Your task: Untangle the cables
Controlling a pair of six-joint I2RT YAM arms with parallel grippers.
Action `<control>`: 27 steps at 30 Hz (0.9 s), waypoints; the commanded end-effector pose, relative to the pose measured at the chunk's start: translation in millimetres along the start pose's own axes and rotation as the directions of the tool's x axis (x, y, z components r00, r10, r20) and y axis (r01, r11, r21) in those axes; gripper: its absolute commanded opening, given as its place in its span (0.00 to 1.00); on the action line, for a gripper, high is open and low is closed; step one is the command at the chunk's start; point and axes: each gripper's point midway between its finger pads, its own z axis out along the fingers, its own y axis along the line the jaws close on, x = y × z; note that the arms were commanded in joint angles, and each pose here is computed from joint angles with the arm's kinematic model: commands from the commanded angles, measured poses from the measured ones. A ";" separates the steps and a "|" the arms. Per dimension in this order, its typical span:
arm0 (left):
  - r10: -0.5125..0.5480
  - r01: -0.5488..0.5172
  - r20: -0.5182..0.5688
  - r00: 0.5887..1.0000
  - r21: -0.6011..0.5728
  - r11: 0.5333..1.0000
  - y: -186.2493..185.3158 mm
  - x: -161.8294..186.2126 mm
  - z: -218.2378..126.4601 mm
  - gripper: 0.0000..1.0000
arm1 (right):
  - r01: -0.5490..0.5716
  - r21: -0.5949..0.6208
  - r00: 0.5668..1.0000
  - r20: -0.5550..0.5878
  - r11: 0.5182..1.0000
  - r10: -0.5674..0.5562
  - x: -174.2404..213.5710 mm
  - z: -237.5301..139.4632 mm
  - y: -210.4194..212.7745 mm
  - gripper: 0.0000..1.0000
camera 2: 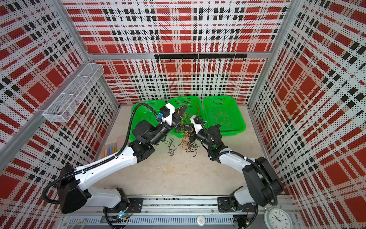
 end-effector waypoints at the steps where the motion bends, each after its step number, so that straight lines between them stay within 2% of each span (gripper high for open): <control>1: 0.000 0.000 0.038 0.999 -0.015 1.000 2.4 -17.9 -2.6 0.00 | 0.025 0.011 0.996 0.083 1.000 -0.026 -23.9 -2.6 0.5 0.00; 3: -0.005 0.006 0.035 0.999 -0.015 1.000 2.7 -16.8 -7.5 0.00 | 0.027 0.020 0.995 0.100 0.999 -0.029 -31.9 -4.1 -1.5 0.00; 5: -0.010 0.011 0.026 1.000 -0.013 1.000 2.2 -13.3 -15.0 0.05 | 0.024 0.021 0.991 0.128 0.999 -0.026 -44.0 -6.2 -3.1 0.00; 6: -0.011 0.012 0.021 1.000 -0.013 1.000 2.2 -11.4 -18.9 0.12 | 0.020 0.019 0.990 0.139 1.000 -0.023 -49.2 -7.1 -3.8 0.00; 7: -0.010 0.011 0.015 1.000 -0.017 1.000 3.5 -9.1 -23.5 0.26 | 0.017 0.009 0.988 0.151 1.000 -0.018 -56.1 -7.4 -3.4 0.00; 10: -0.010 0.010 0.001 1.000 -0.039 0.999 9.6 -2.7 -40.1 0.54 | 0.022 -0.018 0.985 0.173 1.000 -0.018 -72.4 -8.0 0.0 0.00; 12: -0.020 0.020 -0.002 1.000 -0.060 0.998 17.5 -0.6 -52.6 0.58 | 0.039 -0.029 0.983 0.182 0.999 -0.033 -83.4 -7.9 3.6 0.00; 15: -0.028 0.026 -0.015 0.999 -0.110 0.994 31.7 8.2 -72.6 0.73 | 0.073 -0.033 0.981 0.183 0.997 -0.065 -97.8 -7.7 6.8 0.00; 18: -0.017 0.010 -0.042 0.999 -0.154 0.988 46.4 23.5 -92.6 0.79 | 0.110 -0.043 0.978 0.184 0.993 -0.101 -110.7 -8.3 12.3 0.00; 22: -0.009 -0.007 -0.083 0.997 -0.186 0.982 63.2 50.1 -114.4 0.80 | 0.145 -0.062 0.974 0.182 0.987 -0.132 -121.2 -10.3 18.2 0.00; 27: 0.062 -0.076 -0.123 0.990 -0.115 0.990 63.6 79.7 -129.9 0.80 | 0.175 -0.127 0.971 0.189 0.976 -0.149 -127.9 -13.4 30.8 0.00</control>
